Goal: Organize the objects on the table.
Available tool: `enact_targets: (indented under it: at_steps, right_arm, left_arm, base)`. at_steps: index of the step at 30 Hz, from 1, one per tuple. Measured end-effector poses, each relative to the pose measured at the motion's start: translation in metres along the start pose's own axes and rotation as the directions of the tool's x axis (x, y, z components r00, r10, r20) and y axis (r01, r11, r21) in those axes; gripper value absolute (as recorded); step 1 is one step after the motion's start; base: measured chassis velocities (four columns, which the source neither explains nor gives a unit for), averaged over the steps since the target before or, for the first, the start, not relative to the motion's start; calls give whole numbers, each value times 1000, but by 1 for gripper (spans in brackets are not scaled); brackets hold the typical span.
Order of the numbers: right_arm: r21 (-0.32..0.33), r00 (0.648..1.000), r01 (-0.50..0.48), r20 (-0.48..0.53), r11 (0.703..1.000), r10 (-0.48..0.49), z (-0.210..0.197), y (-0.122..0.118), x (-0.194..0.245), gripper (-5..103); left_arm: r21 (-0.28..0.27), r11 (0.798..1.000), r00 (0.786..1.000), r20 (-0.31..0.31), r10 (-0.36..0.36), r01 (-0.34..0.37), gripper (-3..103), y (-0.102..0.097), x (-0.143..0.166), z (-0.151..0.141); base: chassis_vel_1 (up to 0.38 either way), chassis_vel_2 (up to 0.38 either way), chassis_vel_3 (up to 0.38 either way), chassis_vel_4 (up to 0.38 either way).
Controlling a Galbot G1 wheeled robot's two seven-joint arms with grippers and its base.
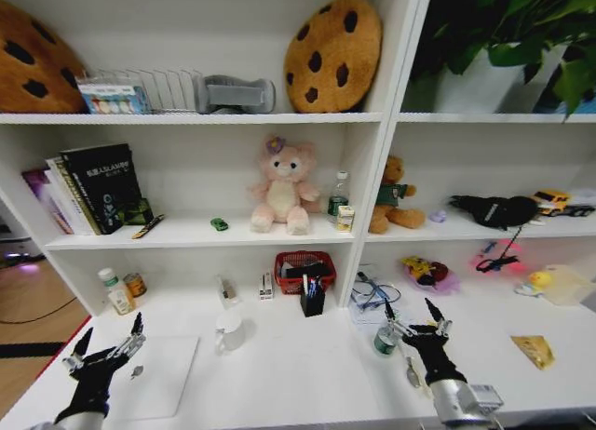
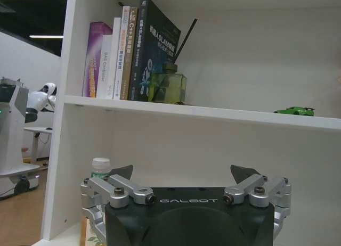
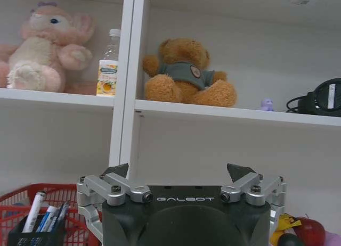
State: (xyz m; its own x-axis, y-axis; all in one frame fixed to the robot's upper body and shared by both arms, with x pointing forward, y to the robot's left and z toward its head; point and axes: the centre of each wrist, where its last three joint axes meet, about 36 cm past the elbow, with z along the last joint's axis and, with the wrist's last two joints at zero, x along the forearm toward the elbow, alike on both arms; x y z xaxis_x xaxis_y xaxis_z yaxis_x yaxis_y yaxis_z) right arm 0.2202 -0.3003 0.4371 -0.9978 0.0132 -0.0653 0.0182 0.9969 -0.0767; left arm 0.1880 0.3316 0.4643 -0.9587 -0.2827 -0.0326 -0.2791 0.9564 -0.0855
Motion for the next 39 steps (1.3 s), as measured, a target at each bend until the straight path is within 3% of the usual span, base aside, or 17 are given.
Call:
enact_targets:
  at_steps: [9,13,21,30,36,37,39]
  right_arm:
    - [-27,998,55,-34,998,-56,15,-10,5,100]
    - [-89,997,31,-68,996,-37,23,-10,-1,100]
    - [-113,994,25,-103,993,-37,33,-11,-12,100]
    - [-125,991,35,-127,992,-51,42,-7,-22,101]
    - [-133,989,41,-137,990,-60,45,-2,-28,86]
    - [-135,988,41,-139,990,-60,46,0,-30,75]
    - [-137,988,42,-140,990,-61,46,1,-31,70]
  left_arm:
    - [-13,998,996,65,59,-59,100,-3,1,-4]
    - [-34,997,993,92,75,-72,100,-2,3,-5]
    - [-76,993,992,76,98,-92,100,8,3,4]
    - [-65,995,994,69,80,-75,100,9,1,8]
    - [-46,997,996,59,61,-59,100,9,1,8]
    - [-46,998,997,49,56,-53,100,10,1,8]
    - [-47,998,998,45,52,-50,100,10,2,9]
  base:
    - [23,29,-24,-31]
    - [0,0,0,0]
    - [0,0,0,0]
    - [0,0,0,0]
    - [0,0,0,0]
    - [0,0,0,0]
    - [0,0,0,0]
